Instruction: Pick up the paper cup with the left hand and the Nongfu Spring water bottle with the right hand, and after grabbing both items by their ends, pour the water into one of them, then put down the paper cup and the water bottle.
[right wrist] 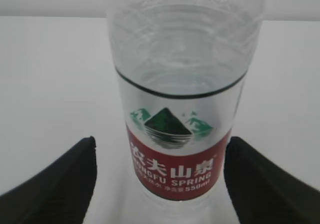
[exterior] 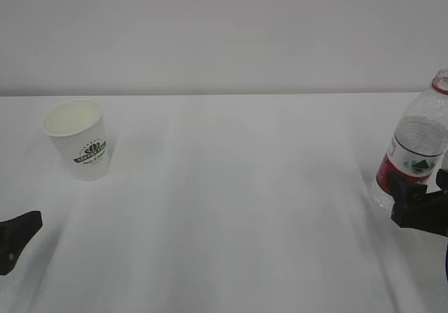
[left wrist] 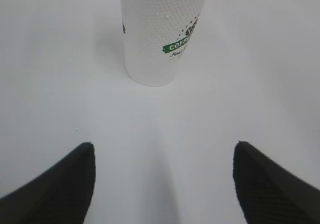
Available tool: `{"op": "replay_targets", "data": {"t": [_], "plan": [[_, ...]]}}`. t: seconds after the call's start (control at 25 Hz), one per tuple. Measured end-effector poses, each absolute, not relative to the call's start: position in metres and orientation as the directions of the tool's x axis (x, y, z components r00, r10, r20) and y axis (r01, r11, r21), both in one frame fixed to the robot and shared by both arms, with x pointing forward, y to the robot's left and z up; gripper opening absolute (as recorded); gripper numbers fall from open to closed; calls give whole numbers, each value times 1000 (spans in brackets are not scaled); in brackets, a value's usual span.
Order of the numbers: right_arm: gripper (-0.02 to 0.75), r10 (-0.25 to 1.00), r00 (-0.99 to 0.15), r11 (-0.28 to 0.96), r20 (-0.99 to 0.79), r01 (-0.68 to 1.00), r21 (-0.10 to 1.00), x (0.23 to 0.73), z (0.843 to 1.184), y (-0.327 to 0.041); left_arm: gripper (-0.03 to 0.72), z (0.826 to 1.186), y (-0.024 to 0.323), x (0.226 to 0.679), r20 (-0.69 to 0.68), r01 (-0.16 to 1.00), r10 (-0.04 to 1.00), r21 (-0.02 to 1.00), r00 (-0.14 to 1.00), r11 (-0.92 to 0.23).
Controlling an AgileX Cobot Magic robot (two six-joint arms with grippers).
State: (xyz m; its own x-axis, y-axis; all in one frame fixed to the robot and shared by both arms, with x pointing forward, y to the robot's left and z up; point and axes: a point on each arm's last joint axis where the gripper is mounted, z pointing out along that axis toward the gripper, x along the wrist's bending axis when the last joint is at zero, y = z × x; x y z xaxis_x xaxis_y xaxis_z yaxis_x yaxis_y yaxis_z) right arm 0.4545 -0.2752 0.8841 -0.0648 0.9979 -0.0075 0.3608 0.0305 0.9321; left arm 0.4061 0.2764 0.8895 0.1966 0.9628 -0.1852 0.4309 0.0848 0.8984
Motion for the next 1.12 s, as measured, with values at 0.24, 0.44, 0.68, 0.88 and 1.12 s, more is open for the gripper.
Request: {"op": "replay_targets", "data": {"t": [0.24,0.44,0.68,0.88,1.12], "plan": [[595,999,-51,32,-15,361,932,465,880,-275,619,890,276,406,-185,431,963,898,198,84],[595,999,-38,43,-31,354,934,473,878,-276,615,890,276,406,-185,431,963,898,198,84],[595,999,-38,48,-36,357,933,482,873,-275,612,890,276,406,-185,431,963,898,198,84],[595,998,-40,54,-43,355,933,491,869,-273,608,890,276,406,-185,431,963,898,198,84],[595,997,-42,70,-60,321,944,502,873,-272,604,890,276,406,-185,431,963,898,198,84]]}}
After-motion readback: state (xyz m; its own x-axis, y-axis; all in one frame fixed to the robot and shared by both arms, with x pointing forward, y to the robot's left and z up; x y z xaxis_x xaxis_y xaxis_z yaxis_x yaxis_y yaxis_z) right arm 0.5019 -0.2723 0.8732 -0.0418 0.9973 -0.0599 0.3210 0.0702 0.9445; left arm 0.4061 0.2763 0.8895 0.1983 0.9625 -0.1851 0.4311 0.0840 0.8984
